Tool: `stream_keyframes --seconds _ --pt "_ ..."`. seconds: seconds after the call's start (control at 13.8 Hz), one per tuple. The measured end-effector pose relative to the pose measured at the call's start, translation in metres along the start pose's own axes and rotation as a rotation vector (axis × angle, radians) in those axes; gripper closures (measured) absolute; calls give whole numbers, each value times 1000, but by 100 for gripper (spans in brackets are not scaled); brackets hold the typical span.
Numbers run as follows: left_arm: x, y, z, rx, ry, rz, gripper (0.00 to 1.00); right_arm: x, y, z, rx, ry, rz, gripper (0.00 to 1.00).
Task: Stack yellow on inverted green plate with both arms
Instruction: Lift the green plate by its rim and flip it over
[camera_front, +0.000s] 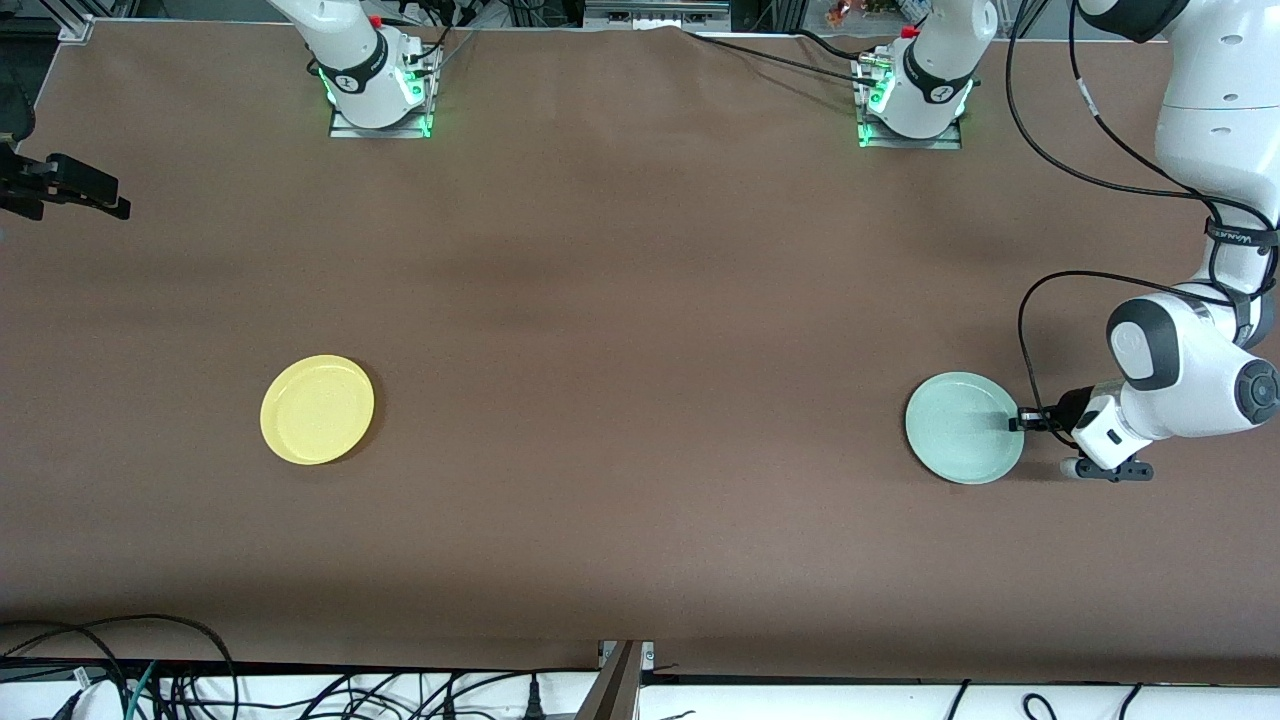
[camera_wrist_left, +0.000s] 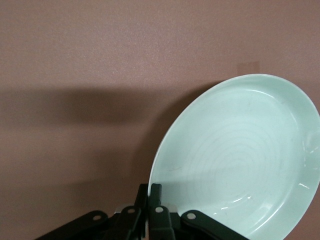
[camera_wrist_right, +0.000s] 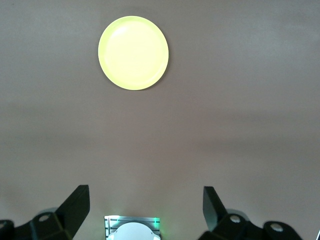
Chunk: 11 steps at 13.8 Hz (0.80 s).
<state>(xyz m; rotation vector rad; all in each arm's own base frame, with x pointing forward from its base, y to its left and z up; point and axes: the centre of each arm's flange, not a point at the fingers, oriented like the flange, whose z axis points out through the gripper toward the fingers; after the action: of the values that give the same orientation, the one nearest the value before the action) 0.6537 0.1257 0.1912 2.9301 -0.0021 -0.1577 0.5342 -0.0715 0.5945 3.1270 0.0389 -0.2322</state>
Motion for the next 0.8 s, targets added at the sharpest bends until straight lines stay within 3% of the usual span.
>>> stream_keyframes --seconds 0.36,0.58,0.8 --pt "11 16 -24 9 33 33 96 0 6 1 2 -3 12 0" --pt "34 67 -68 23 60 128 96 -1 12 2 4 -5 23 0" --pt "54 137 -103 90 103 262 96 -2 15 2 5 -5 28 0"
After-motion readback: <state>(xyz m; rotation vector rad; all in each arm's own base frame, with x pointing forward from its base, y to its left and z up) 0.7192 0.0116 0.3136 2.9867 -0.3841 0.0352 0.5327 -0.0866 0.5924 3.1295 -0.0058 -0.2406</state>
